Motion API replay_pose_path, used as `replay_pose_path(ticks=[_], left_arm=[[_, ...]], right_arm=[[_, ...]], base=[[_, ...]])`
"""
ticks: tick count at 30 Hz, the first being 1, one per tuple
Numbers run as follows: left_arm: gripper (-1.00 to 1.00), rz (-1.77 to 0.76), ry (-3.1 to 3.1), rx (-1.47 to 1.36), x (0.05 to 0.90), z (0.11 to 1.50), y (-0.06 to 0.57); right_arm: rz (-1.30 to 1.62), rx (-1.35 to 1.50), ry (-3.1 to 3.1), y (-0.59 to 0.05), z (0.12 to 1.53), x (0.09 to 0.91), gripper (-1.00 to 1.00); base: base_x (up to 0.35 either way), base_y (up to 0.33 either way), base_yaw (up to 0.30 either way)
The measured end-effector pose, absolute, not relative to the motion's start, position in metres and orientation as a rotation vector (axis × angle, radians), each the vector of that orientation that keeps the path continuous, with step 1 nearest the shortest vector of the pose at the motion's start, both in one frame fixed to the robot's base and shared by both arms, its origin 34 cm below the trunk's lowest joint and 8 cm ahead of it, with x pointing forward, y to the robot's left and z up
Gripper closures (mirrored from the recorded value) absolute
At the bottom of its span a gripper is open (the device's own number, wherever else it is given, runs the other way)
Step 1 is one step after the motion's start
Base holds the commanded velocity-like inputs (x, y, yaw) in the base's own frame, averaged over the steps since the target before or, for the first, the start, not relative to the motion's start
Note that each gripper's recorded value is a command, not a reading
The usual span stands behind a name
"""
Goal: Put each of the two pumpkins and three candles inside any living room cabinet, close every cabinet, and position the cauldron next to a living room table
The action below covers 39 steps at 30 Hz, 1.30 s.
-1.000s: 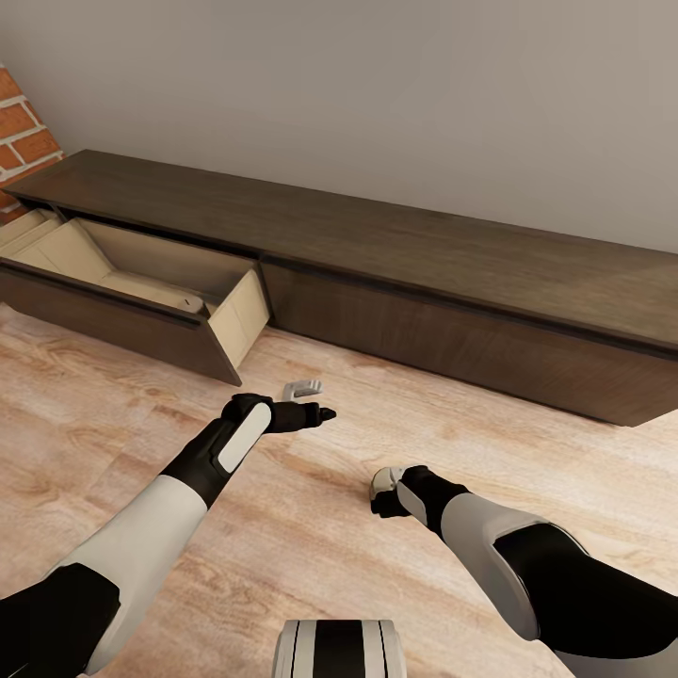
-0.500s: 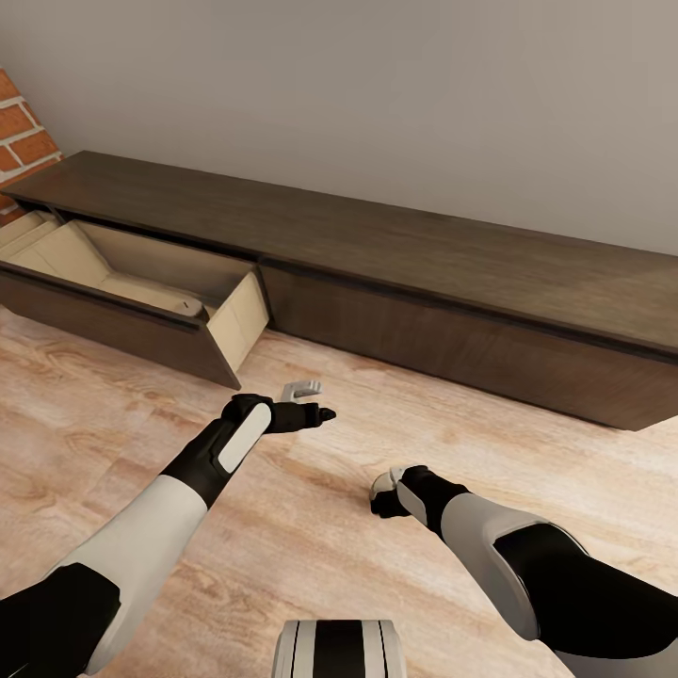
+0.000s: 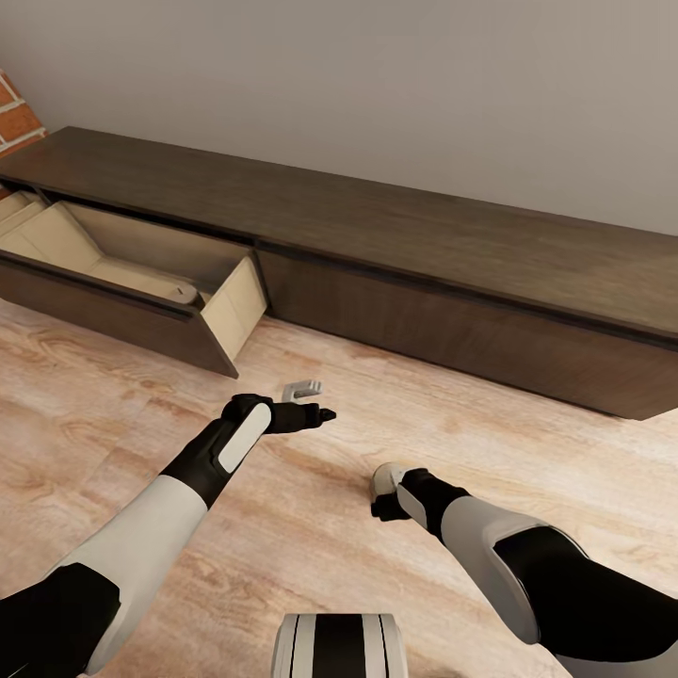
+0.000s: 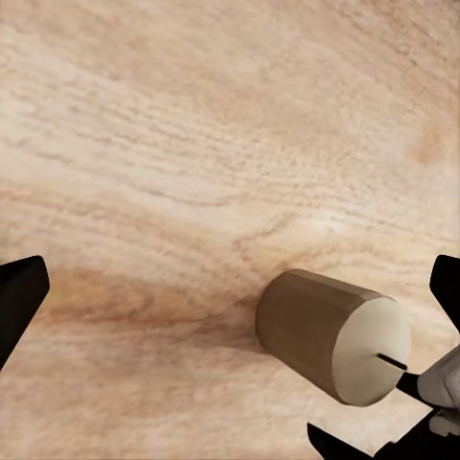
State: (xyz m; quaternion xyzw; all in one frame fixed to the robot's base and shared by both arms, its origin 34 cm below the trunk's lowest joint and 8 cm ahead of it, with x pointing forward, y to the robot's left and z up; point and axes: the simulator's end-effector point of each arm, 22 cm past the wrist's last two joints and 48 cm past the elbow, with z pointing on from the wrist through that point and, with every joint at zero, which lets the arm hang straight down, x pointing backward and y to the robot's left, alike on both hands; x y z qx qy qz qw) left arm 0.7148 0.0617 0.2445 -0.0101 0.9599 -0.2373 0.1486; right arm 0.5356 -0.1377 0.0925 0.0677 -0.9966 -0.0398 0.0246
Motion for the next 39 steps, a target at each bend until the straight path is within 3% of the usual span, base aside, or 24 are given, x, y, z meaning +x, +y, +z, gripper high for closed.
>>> replay_pose_path(ticks=[39], left_arm=[[-1.00,-0.680,2.758,-0.031,0.7153,0.2445,0.0621]], right_arm=[[-0.123,0.209,-3.082,-0.1377,0.0923,0.5349,-1.00]], base=[[0.035,0.000,0.000]])
